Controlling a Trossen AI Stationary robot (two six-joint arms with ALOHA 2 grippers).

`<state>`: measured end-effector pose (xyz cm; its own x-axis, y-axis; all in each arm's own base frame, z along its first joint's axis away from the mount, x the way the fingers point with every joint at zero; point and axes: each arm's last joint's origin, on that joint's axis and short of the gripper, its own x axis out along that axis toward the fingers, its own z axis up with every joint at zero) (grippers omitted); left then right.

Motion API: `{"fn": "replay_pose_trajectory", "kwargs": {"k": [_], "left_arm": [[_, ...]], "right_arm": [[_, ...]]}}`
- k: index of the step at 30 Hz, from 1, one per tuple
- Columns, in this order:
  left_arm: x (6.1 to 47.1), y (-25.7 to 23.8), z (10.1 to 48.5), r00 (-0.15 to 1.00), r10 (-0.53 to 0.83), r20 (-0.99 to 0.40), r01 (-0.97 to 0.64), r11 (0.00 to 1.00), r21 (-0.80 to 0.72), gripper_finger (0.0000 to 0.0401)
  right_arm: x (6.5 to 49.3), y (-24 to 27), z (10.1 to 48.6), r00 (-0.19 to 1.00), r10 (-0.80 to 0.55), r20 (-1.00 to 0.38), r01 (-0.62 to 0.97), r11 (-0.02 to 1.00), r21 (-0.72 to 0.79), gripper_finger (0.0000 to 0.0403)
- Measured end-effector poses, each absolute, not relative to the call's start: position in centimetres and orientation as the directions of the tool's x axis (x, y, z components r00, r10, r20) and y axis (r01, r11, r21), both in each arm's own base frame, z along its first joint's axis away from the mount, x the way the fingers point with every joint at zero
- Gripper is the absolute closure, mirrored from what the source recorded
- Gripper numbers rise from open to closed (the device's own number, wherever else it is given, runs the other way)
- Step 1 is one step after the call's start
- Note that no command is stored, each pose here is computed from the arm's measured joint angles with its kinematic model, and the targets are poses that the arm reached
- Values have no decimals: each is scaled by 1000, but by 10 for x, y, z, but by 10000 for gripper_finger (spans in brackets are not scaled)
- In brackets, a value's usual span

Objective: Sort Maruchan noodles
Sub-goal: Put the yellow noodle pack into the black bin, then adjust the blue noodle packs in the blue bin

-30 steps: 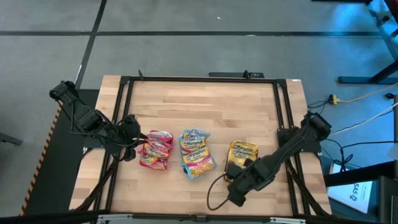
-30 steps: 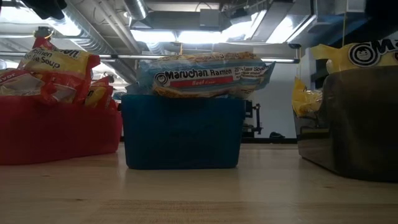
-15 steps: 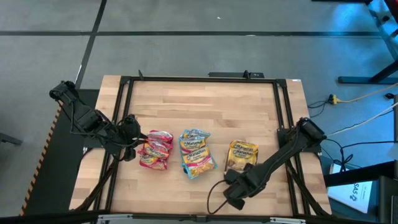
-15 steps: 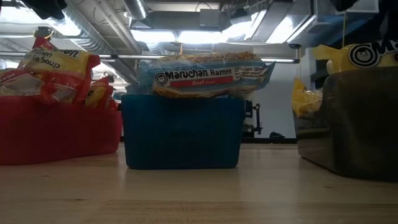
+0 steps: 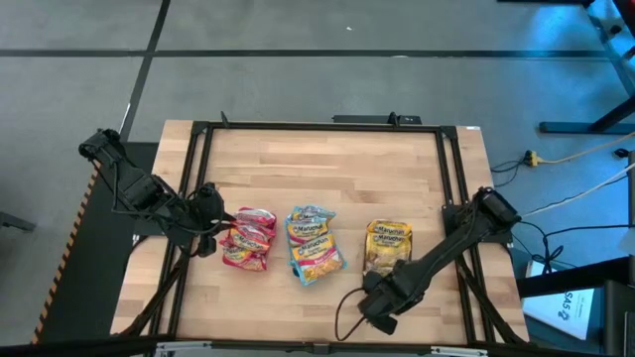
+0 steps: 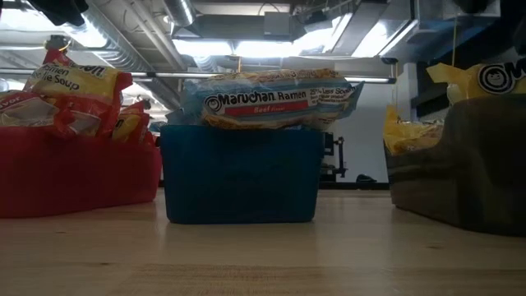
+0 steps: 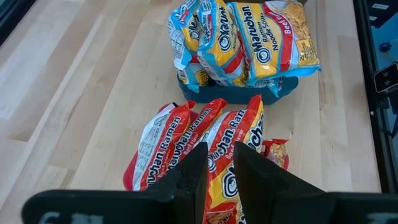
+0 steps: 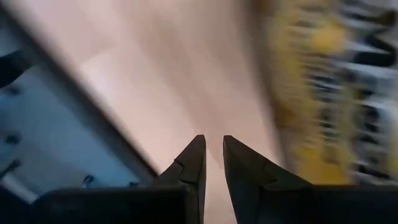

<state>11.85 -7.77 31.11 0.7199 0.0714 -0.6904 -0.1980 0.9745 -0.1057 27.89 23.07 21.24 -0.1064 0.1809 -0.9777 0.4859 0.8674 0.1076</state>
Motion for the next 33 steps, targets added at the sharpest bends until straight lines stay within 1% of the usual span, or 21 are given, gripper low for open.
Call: {"fn": "replay_pose_trajectory", "kwargs": {"k": [2, 5, 8, 10, 12, 13, 16, 18, 21, 23, 25, 27, 29, 31, 33], "left_arm": [[119, -78, 311, 720, 71, -690, -198, 974, -106, 330], [119, -78, 311, 720, 71, -691, -198, 975, -106, 330], [119, -78, 311, 720, 70, -691, -197, 975, -106, 330], [119, -78, 311, 720, 70, -691, -197, 975, -106, 330], [119, -78, 311, 720, 70, -691, -198, 974, -107, 330], [119, -78, 311, 720, 70, -691, -198, 974, -107, 330], [119, -78, 311, 720, 70, -691, -198, 974, -108, 330], [119, -78, 311, 721, 68, -690, -205, 972, -118, 330], [121, -80, 313, 737, 51, -674, -246, 949, -198, 330], [124, -82, 317, 770, 25, -638, -245, 934, -259, 330], [127, -85, 321, 801, 4, -599, -207, 940, -270, 330], [131, -86, 325, 833, 3, -553, -164, 956, -243, 330], [133, -84, 328, 854, 37, -519, -152, 972, -181, 330], [135, -80, 328, 855, 88, -511, -166, 980, -110, 330], [136, -73, 326, 838, 137, -528, -195, 979, -56, 330]], "right_arm": [[282, 233, 221, -39, 236, -971, 418, 886, 199, 348], [288, 236, 237, 54, 270, -961, 319, 907, 273, 348], [299, 235, 263, 177, 255, -951, 219, 932, 291, 348], [307, 232, 281, 269, 218, -938, 143, 954, 263, 348], [316, 225, 299, 383, 153, -911, 96, 974, 204, 348], [321, 220, 307, 443, 98, -891, 95, 983, 156, 348], [335, 199, 325, 581, -116, -805, 190, 982, -5, 348], [342, 184, 337, 626, -253, -738, 293, 953, -78, 348], [344, 163, 350, 606, -404, -685, 432, 891, -144, 348], [340, 154, 357, 573, -451, -684, 476, 863, -170, 348], [336, 148, 362, 545, -471, -694, 482, 853, -200, 348], [330, 146, 363, 506, -495, -706, 471, 845, -254, 348], [323, 142, 363, 460, -528, -714, 485, 823, -296, 348], [313, 137, 362, 404, -566, -719, 534, 784, -317, 348], [307, 130, 360, 397, -586, -706, 576, 758, -305, 348]]}}
